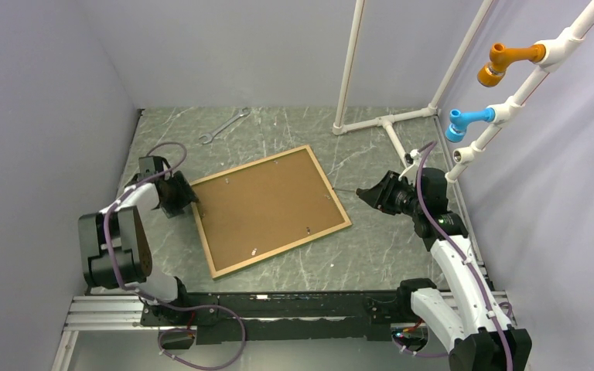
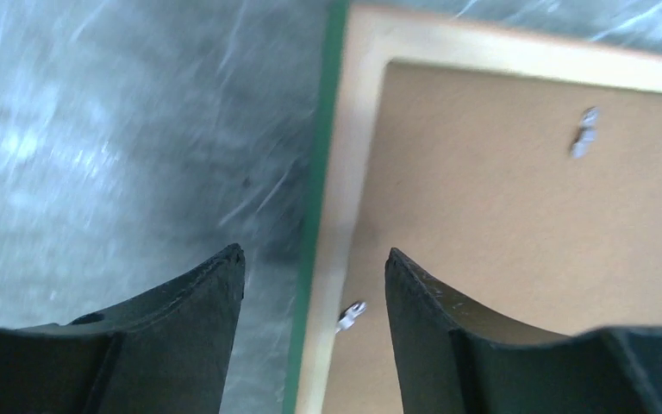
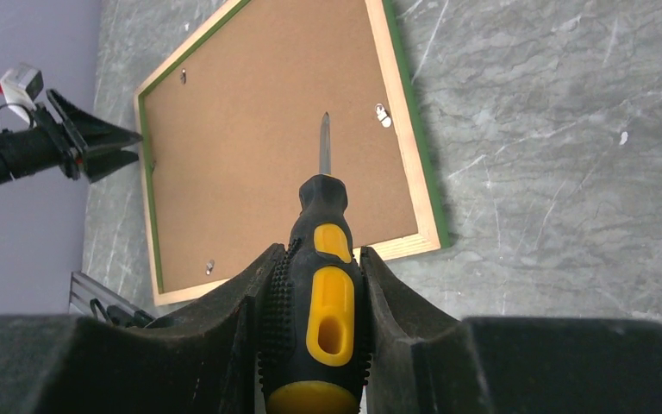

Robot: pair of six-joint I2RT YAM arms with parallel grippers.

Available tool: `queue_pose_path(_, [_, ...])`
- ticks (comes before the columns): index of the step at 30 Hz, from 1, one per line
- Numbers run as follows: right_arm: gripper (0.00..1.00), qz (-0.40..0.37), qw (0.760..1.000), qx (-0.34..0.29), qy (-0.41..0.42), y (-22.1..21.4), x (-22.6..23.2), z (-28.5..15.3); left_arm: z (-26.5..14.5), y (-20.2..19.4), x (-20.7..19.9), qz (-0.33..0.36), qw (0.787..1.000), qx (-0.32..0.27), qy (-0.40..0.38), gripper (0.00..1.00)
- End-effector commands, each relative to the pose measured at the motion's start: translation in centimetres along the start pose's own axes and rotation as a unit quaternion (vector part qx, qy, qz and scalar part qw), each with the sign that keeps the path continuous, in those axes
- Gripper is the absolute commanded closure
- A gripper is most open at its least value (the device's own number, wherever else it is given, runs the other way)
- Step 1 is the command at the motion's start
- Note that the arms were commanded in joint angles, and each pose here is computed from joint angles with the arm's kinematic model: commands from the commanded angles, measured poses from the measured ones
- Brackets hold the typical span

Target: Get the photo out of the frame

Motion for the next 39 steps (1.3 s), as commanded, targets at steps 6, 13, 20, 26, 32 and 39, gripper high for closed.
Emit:
queue_pose_path(6, [1.0,-0.019,0.999,-0.023,0.043,1.2,1.6,0.0,2.6,3.2,-2.5,0.103,0.993,0.039,-0.031,0.52])
queue_pose_path(13, [1.0,-0.024,0.999,-0.024,0.038,1.2,1.4,0.0,4.7,2.4,-3.6,0.162,0.983,0.078,-0.024,0.85])
queue_pose_path(20, [1.0,-0.032,0.999,-0.023,0.033,1.2,1.7,-0.3,4.8,5.1,-7.5,0.338,0.94,0.041,0.023,1.0])
queue_pose_path(26, [1.0,-0.054,0.998,-0.015,0.022,0.7,2.4,-0.5,5.4,7.8,-7.7,0.448,0.891,0.008,0.069,1.0])
queue_pose_path(32, [1.0,-0.105,0.994,0.016,-0.005,-0.8,3.6,0.6,4.6,9.0,-9.1,0.465,0.884,-0.032,0.047,0.94])
queue_pose_path(39, [1.0,-0.145,0.988,0.05,-0.016,-2.2,5.0,2.0,1.2,9.8,-11.3,0.411,0.907,-0.087,0.022,0.57])
Point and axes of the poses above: each gripper's point midway between its finger pads, its own z axis out along the fingers, its own x axis along the line the jaws close on, y = z × x, the point moved 5 cm from there along -z, back along the fingers, and after that the axes turned 3 degrees about z, right-handed, at the moved point
